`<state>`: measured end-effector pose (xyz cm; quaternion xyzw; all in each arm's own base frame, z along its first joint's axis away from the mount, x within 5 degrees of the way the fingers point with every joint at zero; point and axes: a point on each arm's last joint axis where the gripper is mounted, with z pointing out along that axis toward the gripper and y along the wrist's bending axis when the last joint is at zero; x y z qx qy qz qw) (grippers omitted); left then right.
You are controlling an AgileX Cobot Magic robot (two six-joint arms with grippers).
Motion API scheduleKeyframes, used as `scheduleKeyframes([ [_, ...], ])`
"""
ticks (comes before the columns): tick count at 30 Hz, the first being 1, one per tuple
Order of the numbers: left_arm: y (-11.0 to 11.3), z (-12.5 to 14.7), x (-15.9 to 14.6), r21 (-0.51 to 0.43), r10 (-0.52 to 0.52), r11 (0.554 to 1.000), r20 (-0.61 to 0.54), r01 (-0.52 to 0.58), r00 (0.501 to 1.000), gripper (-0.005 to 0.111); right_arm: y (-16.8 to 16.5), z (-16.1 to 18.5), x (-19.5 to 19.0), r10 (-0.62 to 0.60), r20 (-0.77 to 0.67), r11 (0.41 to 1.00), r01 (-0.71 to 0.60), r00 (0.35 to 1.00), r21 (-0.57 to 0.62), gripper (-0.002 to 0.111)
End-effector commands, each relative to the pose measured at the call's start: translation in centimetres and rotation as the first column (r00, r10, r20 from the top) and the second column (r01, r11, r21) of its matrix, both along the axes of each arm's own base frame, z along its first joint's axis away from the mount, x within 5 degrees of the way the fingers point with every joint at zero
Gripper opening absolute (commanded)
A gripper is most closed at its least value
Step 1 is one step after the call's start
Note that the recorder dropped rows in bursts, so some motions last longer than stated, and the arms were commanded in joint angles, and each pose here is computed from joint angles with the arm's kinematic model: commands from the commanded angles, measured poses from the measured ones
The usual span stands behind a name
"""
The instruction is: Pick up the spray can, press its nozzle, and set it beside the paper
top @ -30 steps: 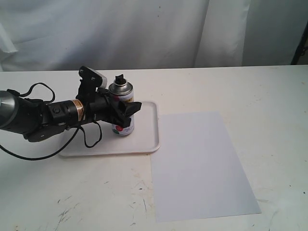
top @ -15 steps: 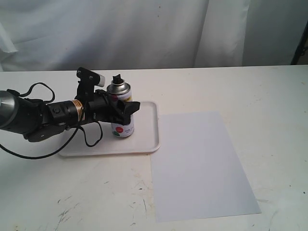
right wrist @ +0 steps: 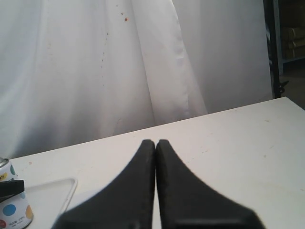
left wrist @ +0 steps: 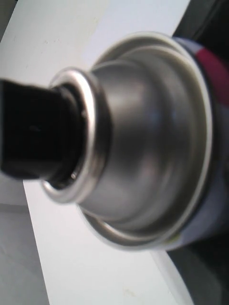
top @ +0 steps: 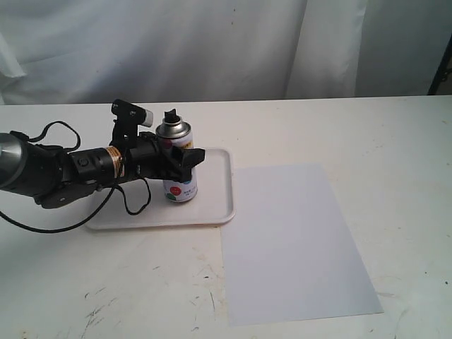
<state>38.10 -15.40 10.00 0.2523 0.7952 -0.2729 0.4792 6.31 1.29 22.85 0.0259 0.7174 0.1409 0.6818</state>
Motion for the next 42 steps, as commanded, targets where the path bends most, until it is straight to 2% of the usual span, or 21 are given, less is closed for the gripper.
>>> scheduleKeyframes([
  [1,-0.2,1.0,0.3,-0.075,0.010,0.997,0.027,-0.008,1.000,0.026,-0.1,-0.1,0.0,-0.012,0.002,1.000,0.012,1.000,0.007,0.000],
  [10,-0.4,0.6,0.2,-0.055,-0.022,0.998,0.058,0.025,0.998,0.027,-0.1,-0.1,0.0,-0.012,0.002,1.000,0.012,1.000,0.007,0.000],
  [12,-0.5,0.5,0.1,-0.057,-0.043,0.997,0.077,0.047,0.996,0.031,-0.1,-0.1,0.0,-0.012,0.002,1.000,0.012,1.000,0.007,0.000],
  [17,0.1,0.7,0.8,-0.086,0.043,0.996,0.086,-0.035,0.995,0.067,-0.1,-0.1,0.0,-0.012,0.002,1.000,0.012,1.000,0.007,0.000],
  [28,0.5,0.7,0.8,-0.092,0.032,0.995,0.085,-0.024,0.996,0.097,-0.1,-0.1,0.0,-0.012,0.002,1.000,0.012,1.000,0.007,0.000],
  [32,0.4,1.7,0.5,-0.052,-0.026,0.998,0.116,0.033,0.993,0.098,-0.1,-0.1,0.0,-0.012,0.002,1.000,0.012,1.000,0.007,0.000],
  [37,1.0,4.0,0.5,-0.003,-0.006,1.000,0.118,0.007,0.993,0.098,-0.1,-0.1,0.0,-0.012,0.002,1.000,0.012,1.000,0.007,0.000],
  [42,1.3,6.5,0.0,-0.011,-0.027,1.000,0.104,0.028,0.994,0.098,-0.1,-0.1,0.0,-0.012,0.002,1.000,0.012,1.000,0.007,0.000],
])
